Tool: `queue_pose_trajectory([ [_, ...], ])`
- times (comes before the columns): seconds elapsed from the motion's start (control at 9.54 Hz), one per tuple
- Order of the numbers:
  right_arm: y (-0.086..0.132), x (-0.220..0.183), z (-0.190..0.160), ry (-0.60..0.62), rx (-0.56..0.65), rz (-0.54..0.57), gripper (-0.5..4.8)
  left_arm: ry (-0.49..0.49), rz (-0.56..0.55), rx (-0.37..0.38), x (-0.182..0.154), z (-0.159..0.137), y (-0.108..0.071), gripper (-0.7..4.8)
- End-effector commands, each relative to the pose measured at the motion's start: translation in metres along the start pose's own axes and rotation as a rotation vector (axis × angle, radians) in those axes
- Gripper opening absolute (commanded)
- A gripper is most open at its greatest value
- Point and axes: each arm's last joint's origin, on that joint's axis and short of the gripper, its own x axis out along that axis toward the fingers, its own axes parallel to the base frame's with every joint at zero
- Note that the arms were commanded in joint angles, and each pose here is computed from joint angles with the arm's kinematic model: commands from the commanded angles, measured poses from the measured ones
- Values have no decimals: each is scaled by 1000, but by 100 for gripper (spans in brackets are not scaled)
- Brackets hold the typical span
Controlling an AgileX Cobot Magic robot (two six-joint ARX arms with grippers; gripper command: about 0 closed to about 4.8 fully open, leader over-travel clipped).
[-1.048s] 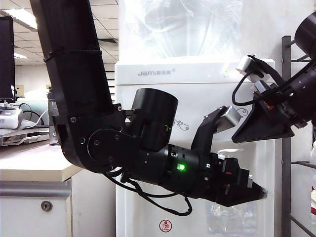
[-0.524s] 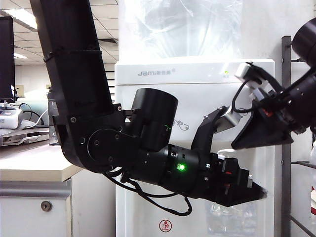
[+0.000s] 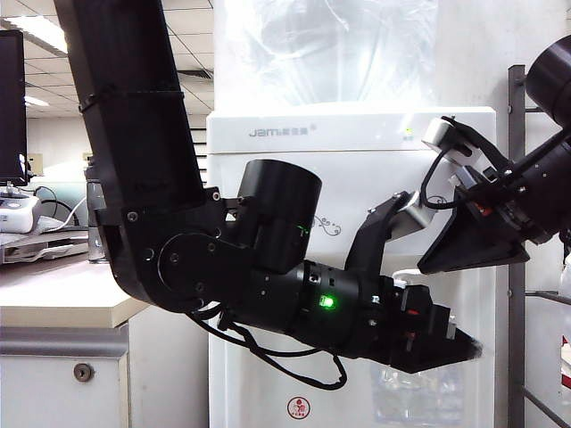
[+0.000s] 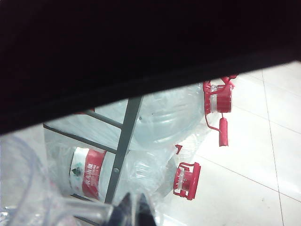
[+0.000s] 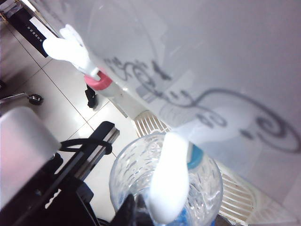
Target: Pick up the plastic mug from the left desk, go to the cold water outlet of the water dispenser, press the vertical switch to get some water, then put the mug back on the desk.
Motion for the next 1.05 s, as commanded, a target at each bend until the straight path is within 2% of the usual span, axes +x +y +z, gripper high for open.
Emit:
queue_pose_trajectory([
  [0.1,1,-3,6,-33,26,-18,-1,-59,-29,54,1,10,-3,-6],
  [0.42,5,-10,13,-71,1,-8,-1,-58,-29,53,1,10,-3,-6],
  [0.63,5,-12,16,-86,-9,-56,-1,-58,-29,53,1,10,-3,-6],
  [1.05,2,-7,11,-57,-15,-67,-1,-58,-29,53,1,10,-3,-6],
])
